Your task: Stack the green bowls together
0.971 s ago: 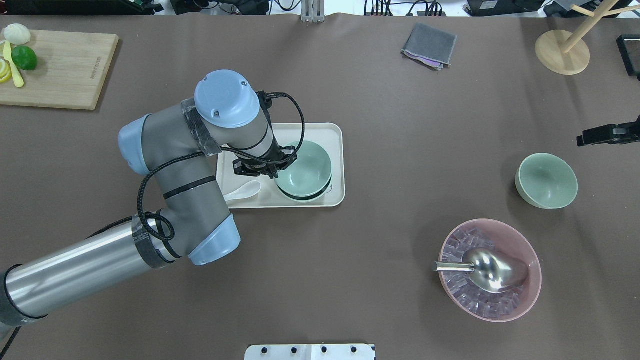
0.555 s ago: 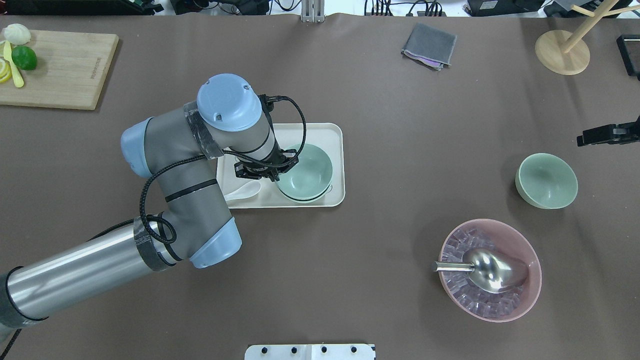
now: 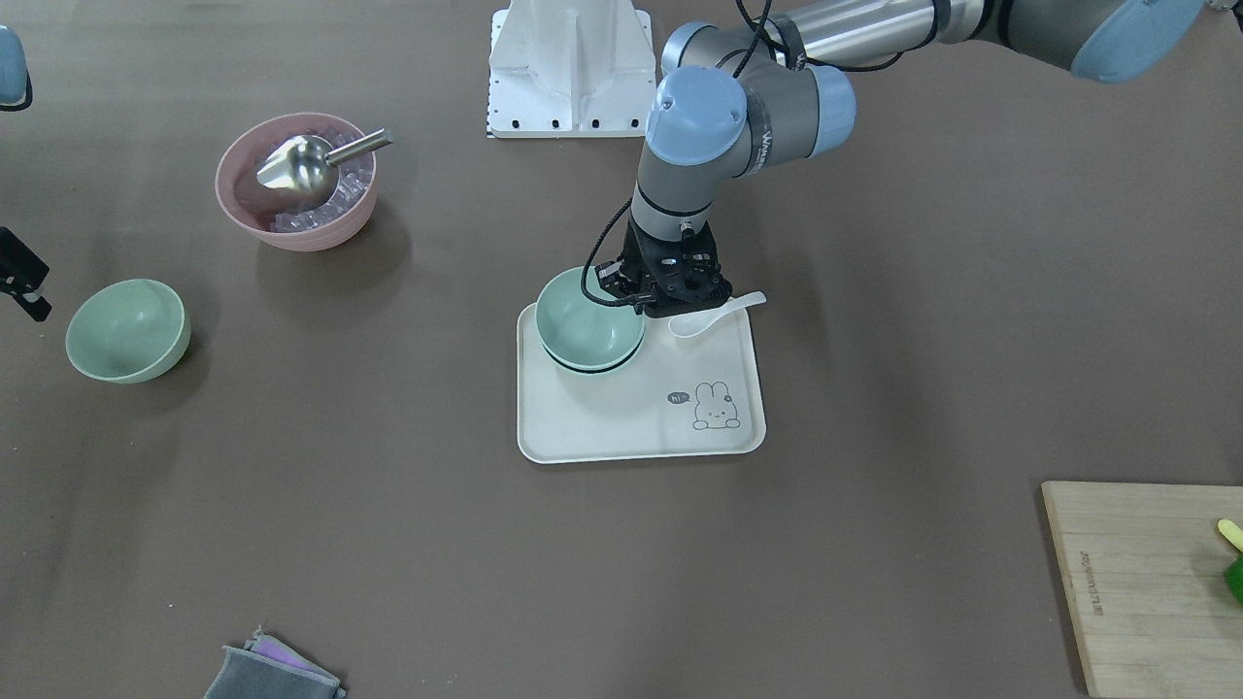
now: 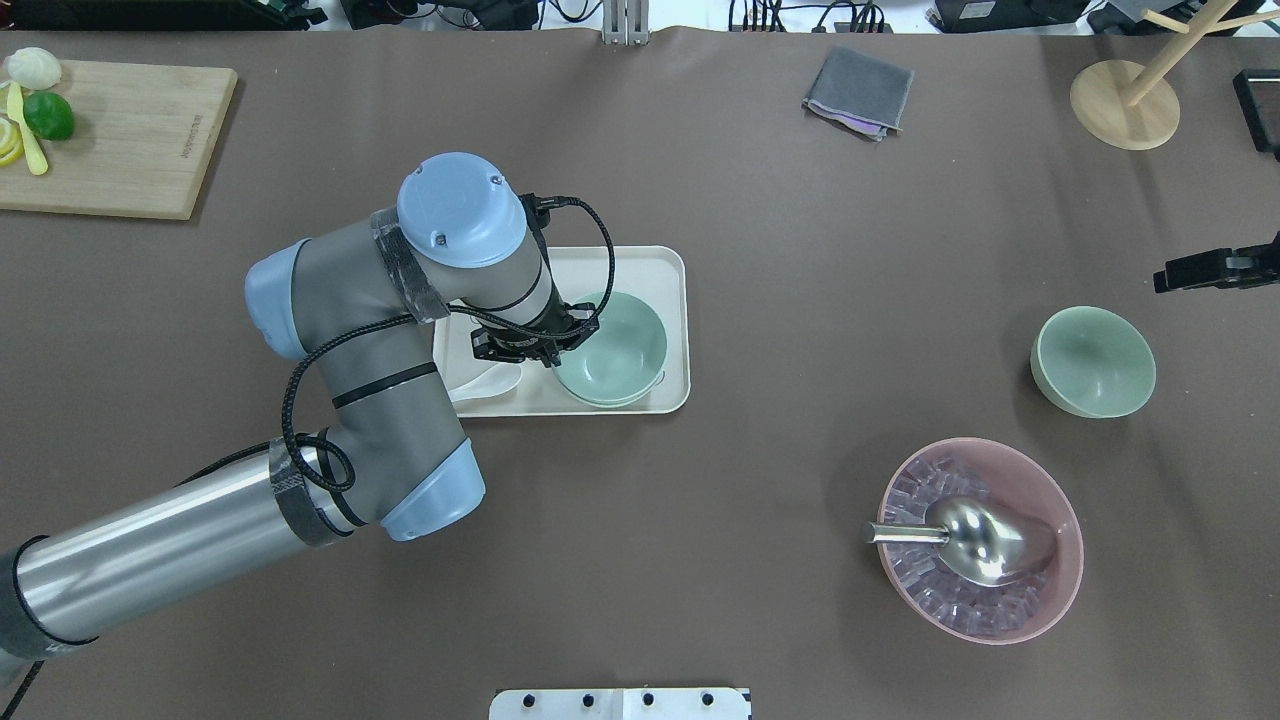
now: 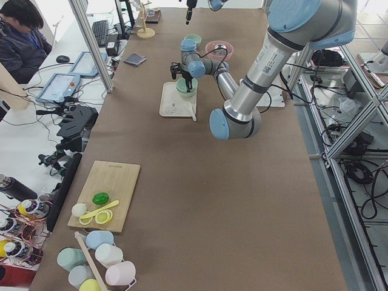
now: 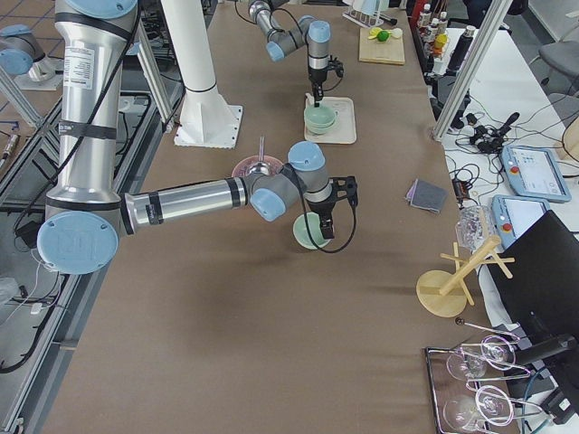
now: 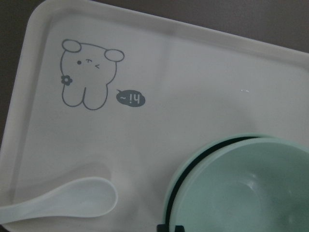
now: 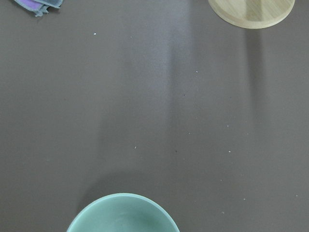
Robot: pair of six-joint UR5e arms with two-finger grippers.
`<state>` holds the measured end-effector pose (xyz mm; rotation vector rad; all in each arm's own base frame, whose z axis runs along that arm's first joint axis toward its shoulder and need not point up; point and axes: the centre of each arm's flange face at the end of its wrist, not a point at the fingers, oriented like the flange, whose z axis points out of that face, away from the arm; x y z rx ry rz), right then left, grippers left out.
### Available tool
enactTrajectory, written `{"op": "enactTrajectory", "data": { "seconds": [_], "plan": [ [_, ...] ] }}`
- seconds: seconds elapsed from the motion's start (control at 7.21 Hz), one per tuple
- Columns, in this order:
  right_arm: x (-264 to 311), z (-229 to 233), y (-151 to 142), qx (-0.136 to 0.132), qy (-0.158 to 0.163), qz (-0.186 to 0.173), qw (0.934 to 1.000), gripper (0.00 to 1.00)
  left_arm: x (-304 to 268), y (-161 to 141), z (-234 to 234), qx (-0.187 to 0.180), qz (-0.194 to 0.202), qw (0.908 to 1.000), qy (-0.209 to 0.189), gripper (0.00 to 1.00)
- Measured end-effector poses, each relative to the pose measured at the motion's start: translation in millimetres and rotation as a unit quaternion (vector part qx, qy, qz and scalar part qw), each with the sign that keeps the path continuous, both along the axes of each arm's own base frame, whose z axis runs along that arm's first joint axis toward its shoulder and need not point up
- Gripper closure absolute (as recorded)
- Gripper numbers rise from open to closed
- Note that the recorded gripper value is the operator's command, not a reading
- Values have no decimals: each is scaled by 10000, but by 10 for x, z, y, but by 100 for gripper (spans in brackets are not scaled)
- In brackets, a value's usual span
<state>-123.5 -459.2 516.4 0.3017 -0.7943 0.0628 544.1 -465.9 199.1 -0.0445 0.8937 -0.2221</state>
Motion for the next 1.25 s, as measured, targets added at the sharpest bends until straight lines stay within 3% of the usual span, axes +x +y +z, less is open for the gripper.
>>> {"op": "enactTrajectory", "data": {
  "seconds": [0.83, 0.97, 1.25],
  "plan": [
    [-2, 0, 1, -1, 0, -1, 10000, 0, 44, -27, 57, 8, 3, 10000, 7, 100],
    [-3, 0, 1, -2, -1, -1, 10000, 0, 58, -33, 73, 21, 7, 10000, 25, 96],
    [-3, -1, 0, 0, 0, -2, 10000, 0, 88, -50, 104, 42, 8, 10000, 57, 44]
  ]
}}
